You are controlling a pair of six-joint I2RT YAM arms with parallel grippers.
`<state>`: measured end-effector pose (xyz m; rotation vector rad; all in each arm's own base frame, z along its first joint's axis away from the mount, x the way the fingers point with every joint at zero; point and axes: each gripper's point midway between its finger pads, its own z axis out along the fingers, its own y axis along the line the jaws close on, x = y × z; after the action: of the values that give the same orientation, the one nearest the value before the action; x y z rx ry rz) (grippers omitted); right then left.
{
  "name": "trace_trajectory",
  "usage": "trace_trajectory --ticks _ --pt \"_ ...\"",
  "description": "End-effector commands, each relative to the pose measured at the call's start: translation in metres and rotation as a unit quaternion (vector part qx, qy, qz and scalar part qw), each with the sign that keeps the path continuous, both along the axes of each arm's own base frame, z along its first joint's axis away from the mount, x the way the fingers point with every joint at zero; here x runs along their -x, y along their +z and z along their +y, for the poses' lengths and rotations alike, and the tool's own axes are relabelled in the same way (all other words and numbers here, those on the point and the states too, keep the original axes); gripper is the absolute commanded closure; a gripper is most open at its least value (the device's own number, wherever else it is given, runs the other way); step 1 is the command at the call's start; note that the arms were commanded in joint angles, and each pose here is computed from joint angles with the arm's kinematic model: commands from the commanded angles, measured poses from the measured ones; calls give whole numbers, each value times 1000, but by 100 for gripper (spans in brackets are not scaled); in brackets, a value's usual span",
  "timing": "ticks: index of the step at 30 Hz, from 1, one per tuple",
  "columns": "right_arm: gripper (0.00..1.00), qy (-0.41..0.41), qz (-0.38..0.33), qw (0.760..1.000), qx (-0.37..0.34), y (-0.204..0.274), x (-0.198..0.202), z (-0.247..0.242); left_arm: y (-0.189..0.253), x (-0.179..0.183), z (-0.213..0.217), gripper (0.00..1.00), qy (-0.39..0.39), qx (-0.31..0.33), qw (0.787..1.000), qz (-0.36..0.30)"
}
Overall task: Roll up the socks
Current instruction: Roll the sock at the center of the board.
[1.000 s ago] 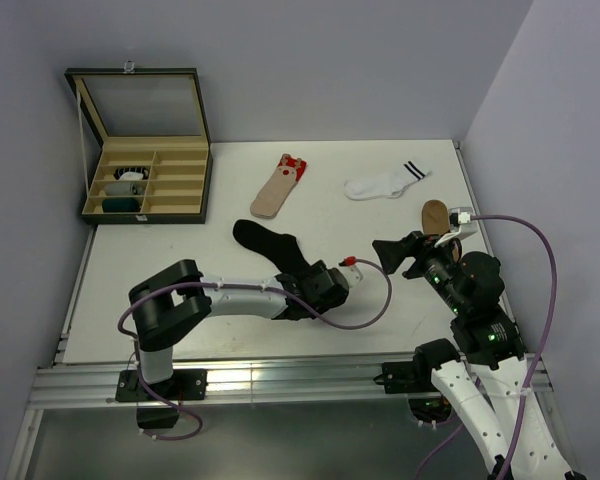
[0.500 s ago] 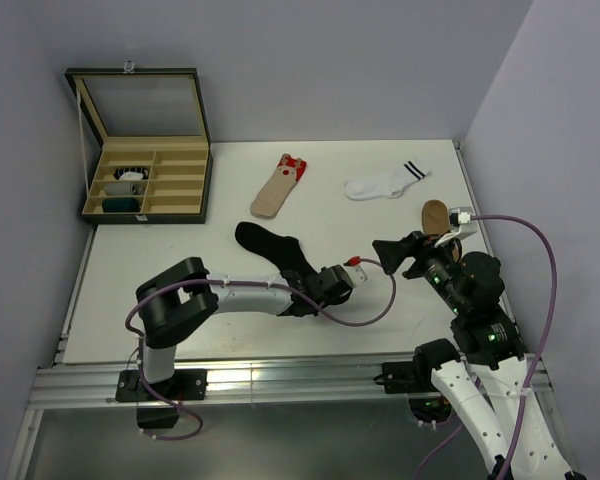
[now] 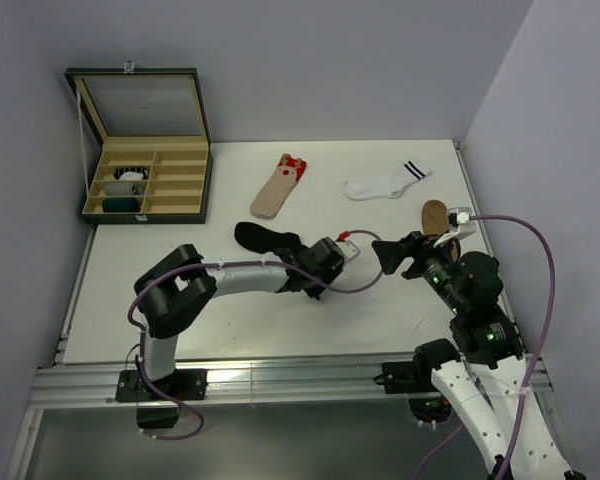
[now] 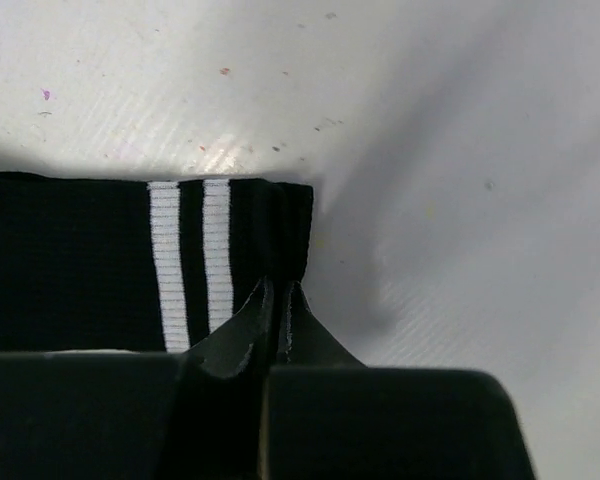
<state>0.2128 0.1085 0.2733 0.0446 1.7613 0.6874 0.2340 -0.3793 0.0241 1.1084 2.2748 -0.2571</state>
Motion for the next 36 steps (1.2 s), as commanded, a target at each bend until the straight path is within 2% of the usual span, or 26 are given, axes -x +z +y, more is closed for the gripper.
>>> trace_trajectory --ticks 1,6,11,15,23,27,36 --pt "12 1 -7 1000 -9 1 -6 4 15 -3 -6 100 25 86 991 96" --pt "15 1 30 999 -22 -18 -15 9 24 -21 7 100 86 169 967 171" --pt "19 -7 97 995 -33 -54 -27 15 30 -19 12 100 117 256 920 274" --pt "23 -24 147 988 -39 -81 -36 21 42 -32 13 100 131 318 890 301" --pt "27 -68 260 961 -60 -126 -54 53 43 -39 17 100 181 358 854 332" --pt "28 -99 295 949 -56 -143 -69 66 38 -41 17 100 197 362 847 337" --pt "37 -77 346 933 -56 -169 -76 117 27 -45 22 100 233 366 829 352"
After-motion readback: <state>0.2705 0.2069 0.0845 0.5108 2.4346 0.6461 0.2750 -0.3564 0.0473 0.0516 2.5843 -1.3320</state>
